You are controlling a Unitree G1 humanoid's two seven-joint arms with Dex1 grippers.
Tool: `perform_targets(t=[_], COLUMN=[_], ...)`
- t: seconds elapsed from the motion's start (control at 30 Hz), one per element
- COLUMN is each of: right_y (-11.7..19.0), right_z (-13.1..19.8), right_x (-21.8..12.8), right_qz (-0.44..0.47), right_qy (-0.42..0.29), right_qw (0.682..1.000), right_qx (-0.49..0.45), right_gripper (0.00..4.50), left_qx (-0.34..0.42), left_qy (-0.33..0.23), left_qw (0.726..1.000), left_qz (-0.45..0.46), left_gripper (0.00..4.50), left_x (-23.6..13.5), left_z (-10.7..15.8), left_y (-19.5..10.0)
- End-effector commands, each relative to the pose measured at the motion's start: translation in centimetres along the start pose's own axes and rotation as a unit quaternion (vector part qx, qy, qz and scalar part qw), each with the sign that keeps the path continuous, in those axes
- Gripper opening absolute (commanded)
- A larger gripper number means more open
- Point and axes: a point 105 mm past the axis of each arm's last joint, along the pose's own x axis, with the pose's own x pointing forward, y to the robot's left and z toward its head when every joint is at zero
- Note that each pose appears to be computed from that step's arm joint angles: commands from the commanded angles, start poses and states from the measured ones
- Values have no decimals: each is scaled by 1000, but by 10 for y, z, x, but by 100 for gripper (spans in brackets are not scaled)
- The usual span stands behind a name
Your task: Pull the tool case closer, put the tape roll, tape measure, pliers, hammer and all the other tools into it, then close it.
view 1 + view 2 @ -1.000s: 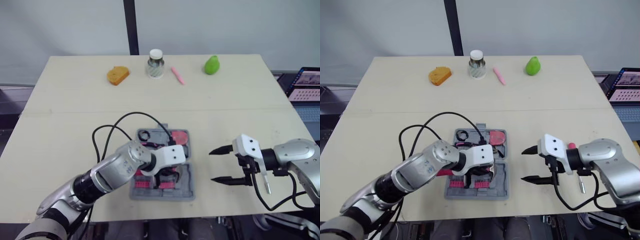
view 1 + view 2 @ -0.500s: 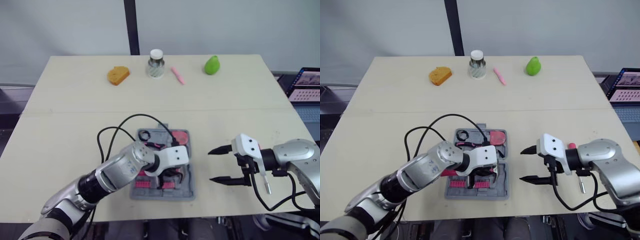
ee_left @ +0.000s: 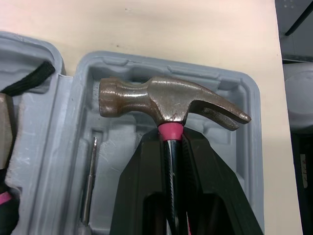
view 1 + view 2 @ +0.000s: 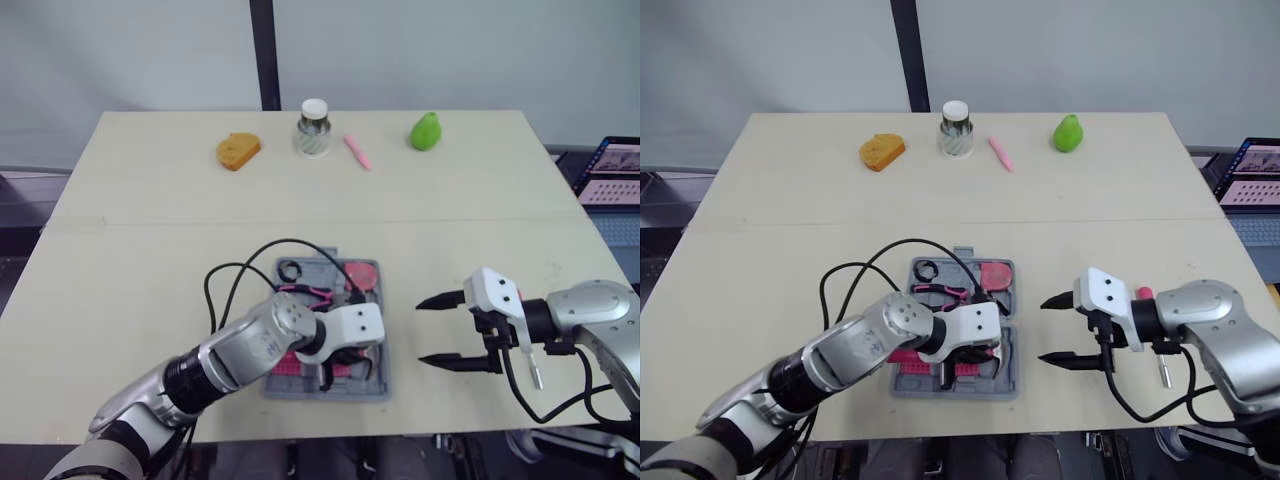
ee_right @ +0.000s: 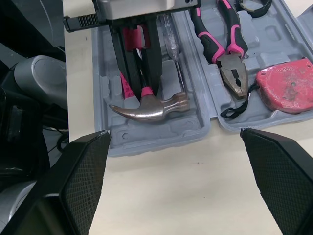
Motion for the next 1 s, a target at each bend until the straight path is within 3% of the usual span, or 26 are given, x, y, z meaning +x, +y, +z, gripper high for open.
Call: perform_targets(t=[0.03,1.0], right_y=[-1,-1], right_z=[11,10], right_x=[-6,-6], right_qz=[-14,-22], right_qy=[-12,-16], right_qw=[1000,1000], right_qx=[-18,-14], right_gripper=[450,450], left_qx=[16,28], left_qy=[-17,-23], left_qw=[1000,999], left_qz=[2,9], left_gripper=[2,2], left_x=[1,10], left_z=[9,7], left_y=[-1,7])
